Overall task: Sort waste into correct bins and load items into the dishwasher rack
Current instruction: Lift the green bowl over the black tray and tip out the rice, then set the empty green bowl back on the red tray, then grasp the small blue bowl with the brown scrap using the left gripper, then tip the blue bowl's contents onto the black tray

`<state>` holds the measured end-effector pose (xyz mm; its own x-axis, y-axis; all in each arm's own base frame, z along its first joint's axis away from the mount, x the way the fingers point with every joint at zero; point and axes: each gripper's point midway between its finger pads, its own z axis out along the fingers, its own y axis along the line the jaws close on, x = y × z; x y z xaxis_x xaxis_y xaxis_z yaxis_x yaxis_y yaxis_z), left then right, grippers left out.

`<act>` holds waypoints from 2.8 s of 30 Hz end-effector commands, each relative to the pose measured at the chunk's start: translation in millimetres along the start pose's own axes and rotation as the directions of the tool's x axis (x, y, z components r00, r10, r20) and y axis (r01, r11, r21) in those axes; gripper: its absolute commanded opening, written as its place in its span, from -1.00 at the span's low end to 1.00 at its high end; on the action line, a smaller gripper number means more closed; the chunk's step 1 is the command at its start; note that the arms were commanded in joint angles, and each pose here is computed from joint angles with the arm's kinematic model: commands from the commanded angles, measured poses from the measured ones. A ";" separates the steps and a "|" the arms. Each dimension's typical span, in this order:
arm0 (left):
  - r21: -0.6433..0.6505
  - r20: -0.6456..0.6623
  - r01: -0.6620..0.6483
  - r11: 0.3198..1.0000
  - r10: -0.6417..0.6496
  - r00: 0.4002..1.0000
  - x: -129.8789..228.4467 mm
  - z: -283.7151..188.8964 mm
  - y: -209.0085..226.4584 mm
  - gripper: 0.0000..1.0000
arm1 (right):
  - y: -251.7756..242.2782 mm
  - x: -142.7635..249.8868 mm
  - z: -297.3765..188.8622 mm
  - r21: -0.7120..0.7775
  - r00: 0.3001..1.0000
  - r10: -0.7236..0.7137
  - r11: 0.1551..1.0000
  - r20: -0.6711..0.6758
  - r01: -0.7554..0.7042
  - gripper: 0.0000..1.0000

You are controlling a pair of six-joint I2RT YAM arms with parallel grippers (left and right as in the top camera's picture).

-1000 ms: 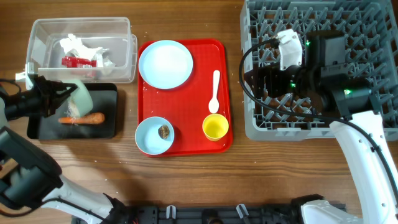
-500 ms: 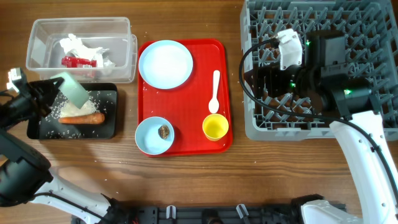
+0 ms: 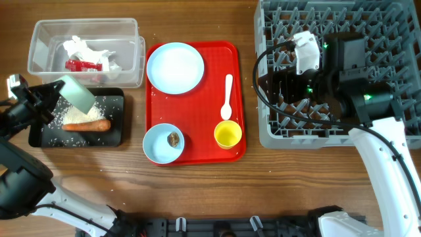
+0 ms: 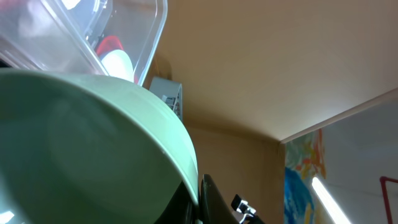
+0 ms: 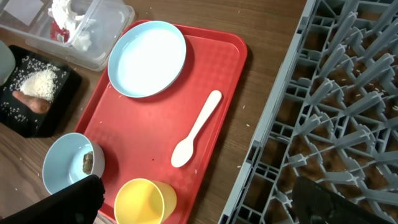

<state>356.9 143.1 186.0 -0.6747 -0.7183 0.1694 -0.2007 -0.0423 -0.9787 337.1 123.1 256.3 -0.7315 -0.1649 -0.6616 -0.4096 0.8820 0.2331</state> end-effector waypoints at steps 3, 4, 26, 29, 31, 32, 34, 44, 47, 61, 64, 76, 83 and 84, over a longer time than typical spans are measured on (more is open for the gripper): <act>0.000 0.024 -0.039 0.999 0.039 0.999 -5.7 -9.5 0.8 -0.92 | -0.2 -3.5 -0.7 0.002 1.000 0.000 1.000 0.004 0.000 0.99; -0.046 0.020 -0.042 0.998 0.043 0.999 -6.2 -11.8 9.4 -0.92 | -0.2 -4.1 -0.7 0.002 1.000 -0.001 1.000 0.007 0.001 0.99; -0.579 -0.488 -0.807 0.117 0.743 0.458 200.0 252.2 -20.3 -0.92 | -0.1 -3.1 -0.7 0.001 1.000 0.008 1.000 0.003 -0.008 0.99; -0.564 -0.630 -0.825 0.027 0.633 0.451 206.2 274.6 49.2 -0.92 | -0.2 -2.4 -0.7 0.002 1.000 0.009 1.000 0.000 -0.009 1.00; -0.560 -0.726 -0.827 -0.036 0.503 0.470 211.0 268.9 100.6 -0.92 | -0.2 -2.2 -0.7 0.002 1.000 0.009 1.000 -0.001 -0.009 0.99; -0.562 -0.756 -0.825 -0.060 0.441 0.483 212.6 261.0 117.9 -0.92 | -0.2 -2.3 -0.7 0.002 1.000 0.009 1.000 0.000 -0.009 1.00; -0.567 -0.801 -0.815 -0.117 0.311 0.512 213.5 239.4 147.8 -0.92 | -0.3 -2.3 -0.6 0.002 1.000 0.008 1.000 0.000 -0.008 1.00; -0.656 -0.747 -0.744 -0.127 0.244 0.618 221.4 212.1 135.3 0.12 | -0.4 -4.8 -0.6 0.003 1.000 0.002 1.000 0.009 -0.002 0.99; -0.728 -0.677 -0.678 -0.099 0.256 0.690 233.8 189.7 107.4 0.15 | -1.0 -4.7 -0.6 0.006 1.000 -0.004 1.000 0.009 0.004 1.00; -0.718 -0.691 -0.647 -0.257 0.147 0.708 268.1 133.2 210.9 -0.79 | -0.9 -3.3 -0.6 0.006 1.000 -0.003 1.000 0.004 0.002 0.99; -0.718 -0.691 -0.648 -0.253 0.145 0.709 269.4 132.3 208.6 -0.92 | -0.9 -4.0 -0.6 0.006 1.000 -0.003 1.000 0.006 0.003 0.99; -0.726 -0.610 -0.685 0.065 0.400 0.685 256.4 116.4 50.8 -0.92 | -0.9 -4.1 -0.6 0.006 1.000 -0.002 1.000 0.007 0.002 0.99; -0.657 -0.302 -0.559 0.507 0.502 0.810 139.0 76.7 -6.5 -0.92 | -0.9 -4.0 -0.6 0.005 1.000 -0.002 1.000 0.006 0.002 0.99; -0.632 -0.276 -0.541 0.555 0.492 0.826 125.9 70.1 -5.6 -0.92 | -0.9 -4.0 -0.6 0.006 1.000 -0.002 1.000 0.006 0.002 1.00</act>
<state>313.9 -11.7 203.7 -0.8422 -0.4260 -0.3304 -0.2965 0.8779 -0.3761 336.7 123.1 255.8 -0.7332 -0.1652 -0.6596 -0.4090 0.8821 0.2337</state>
